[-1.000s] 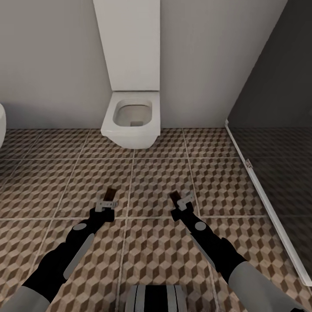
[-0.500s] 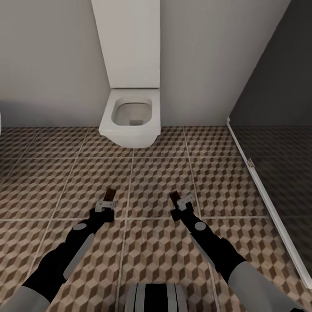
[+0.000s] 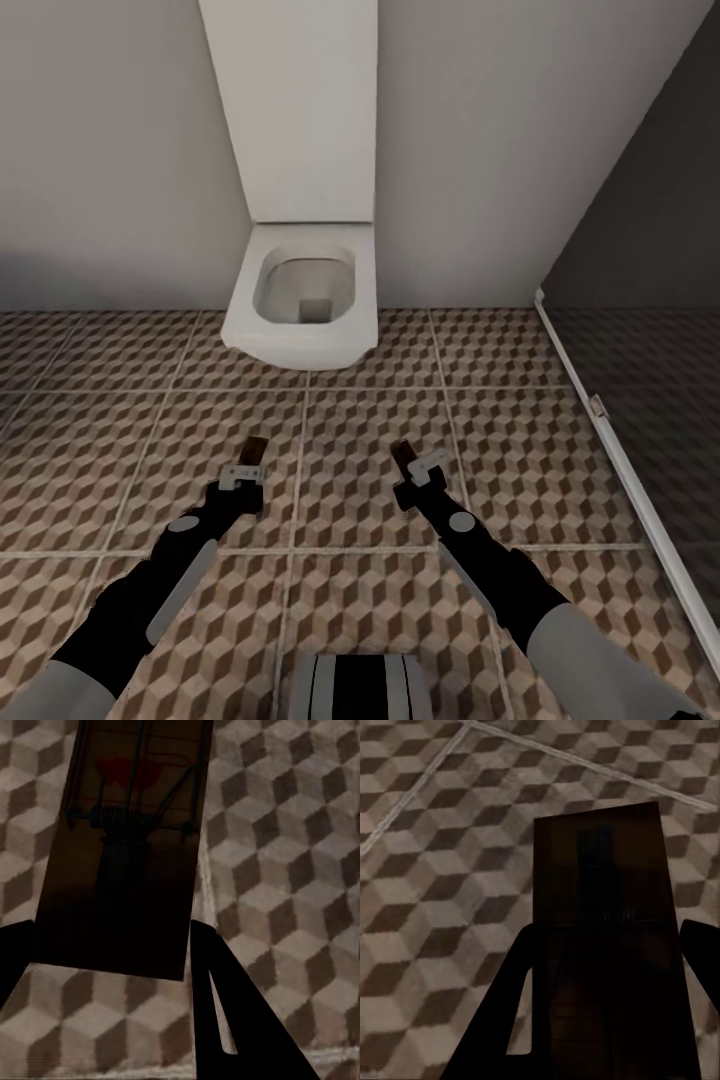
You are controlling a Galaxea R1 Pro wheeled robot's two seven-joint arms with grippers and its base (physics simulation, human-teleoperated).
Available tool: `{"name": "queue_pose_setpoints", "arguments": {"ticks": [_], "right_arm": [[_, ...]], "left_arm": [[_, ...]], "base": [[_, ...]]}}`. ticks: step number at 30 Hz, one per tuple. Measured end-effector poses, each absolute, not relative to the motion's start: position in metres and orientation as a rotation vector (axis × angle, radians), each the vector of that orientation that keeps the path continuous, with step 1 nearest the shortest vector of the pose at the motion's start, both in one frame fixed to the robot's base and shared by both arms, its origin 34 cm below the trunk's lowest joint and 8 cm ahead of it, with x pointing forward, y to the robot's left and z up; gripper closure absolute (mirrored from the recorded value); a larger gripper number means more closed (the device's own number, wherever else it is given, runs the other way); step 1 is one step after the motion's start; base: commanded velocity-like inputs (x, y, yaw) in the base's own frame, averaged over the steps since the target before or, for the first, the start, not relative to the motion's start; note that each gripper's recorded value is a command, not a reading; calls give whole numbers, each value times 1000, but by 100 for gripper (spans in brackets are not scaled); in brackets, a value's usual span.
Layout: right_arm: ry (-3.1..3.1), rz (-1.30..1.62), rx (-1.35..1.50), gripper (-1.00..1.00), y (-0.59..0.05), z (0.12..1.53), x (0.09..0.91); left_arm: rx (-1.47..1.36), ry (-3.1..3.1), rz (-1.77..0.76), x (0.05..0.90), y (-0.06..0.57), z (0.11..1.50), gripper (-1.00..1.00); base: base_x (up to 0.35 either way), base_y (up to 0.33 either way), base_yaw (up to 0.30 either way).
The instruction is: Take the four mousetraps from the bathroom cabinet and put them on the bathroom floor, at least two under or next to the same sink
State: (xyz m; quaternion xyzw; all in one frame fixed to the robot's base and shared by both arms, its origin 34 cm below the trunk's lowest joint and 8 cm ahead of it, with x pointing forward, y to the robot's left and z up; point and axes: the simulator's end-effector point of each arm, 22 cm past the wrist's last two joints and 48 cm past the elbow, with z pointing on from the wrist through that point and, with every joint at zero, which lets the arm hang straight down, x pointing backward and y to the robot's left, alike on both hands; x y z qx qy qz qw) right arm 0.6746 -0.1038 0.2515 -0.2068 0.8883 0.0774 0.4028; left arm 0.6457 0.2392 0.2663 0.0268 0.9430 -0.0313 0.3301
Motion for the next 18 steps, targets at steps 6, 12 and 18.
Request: {"name": "queue_pose_setpoints", "arguments": {"ticks": [6,12,18], "right_arm": [[2244,196,-522,100,-104,251,675],[2244,195,-523,100,-104,251,675],[2244,195,-523,100,-104,251,675]], "left_arm": [[69,2480,-75,642,242,261,100],[71,2487,-74,640,242,259,100],[70,2501,-68,636,244,253,100]], "base": [[216,192,0],[204,199,0],[164,123,0]]}}
